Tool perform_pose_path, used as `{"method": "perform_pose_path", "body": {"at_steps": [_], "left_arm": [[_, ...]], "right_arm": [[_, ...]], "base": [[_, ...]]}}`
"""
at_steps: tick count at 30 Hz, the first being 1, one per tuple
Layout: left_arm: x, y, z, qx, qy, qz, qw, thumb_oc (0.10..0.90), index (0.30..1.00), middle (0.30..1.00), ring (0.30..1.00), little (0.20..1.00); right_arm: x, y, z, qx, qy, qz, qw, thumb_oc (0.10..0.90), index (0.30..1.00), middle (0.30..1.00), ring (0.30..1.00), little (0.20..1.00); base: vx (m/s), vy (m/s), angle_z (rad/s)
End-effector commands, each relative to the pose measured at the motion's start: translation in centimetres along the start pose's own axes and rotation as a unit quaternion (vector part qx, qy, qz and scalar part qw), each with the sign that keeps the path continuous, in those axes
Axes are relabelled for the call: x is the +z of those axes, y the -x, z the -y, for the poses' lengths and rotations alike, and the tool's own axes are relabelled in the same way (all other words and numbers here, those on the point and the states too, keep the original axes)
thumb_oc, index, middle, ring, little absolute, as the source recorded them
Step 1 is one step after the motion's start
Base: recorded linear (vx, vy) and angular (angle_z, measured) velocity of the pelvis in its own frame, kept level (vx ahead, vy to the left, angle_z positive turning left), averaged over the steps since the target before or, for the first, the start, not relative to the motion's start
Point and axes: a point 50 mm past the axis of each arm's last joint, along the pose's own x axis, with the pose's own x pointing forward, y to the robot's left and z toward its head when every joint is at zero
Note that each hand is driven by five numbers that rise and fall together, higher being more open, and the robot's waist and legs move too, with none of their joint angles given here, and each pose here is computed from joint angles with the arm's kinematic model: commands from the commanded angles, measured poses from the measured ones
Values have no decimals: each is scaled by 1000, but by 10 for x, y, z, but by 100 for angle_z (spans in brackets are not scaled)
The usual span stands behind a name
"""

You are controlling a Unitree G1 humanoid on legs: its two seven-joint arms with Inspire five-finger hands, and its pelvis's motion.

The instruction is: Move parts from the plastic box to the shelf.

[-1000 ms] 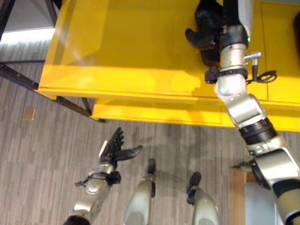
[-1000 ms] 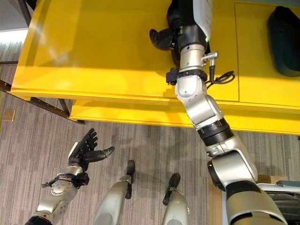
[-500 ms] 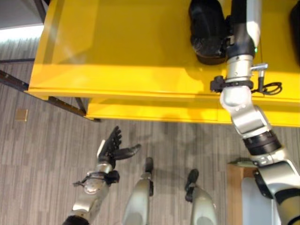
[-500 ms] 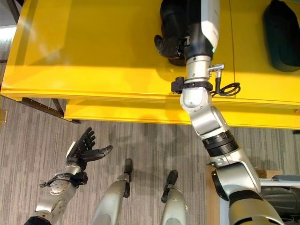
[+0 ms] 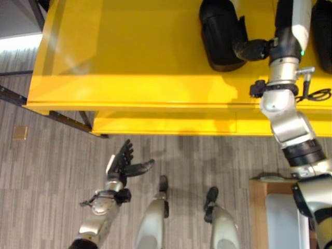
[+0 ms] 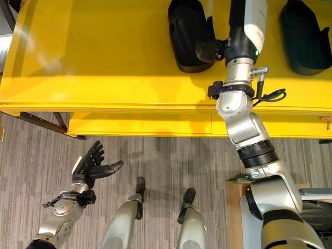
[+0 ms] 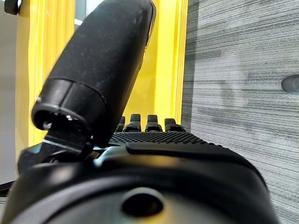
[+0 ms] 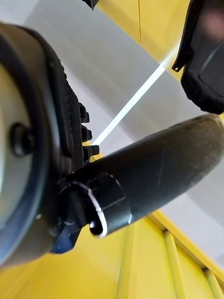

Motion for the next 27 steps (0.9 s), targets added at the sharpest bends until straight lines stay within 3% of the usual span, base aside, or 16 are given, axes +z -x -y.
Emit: {"method": "perform_pose_path", "body": {"at_steps": [1, 9, 27], "left_arm": [[26, 5, 3, -35, -15, 74, 996, 900, 1000, 1000, 1000, 1000], [27, 3, 6, -43, -12, 76, 996, 900, 1000, 1000, 1000, 1000], [27, 1, 8, -56, -5, 72, 996, 900, 1000, 1000, 1000, 1000]], "right_arm": [[45, -46, 37, -89, -14, 81, 993, 900, 1000, 1000, 1000, 1000], [22, -57, 21, -47, -5, 8, 999, 900, 1000, 1000, 1000, 1000], [-6, -65, 9, -14, -84, -104, 991, 900, 1000, 1000, 1000, 1000]], "base": [[0, 0, 0], [0, 0, 0], [0, 0, 0]]}}
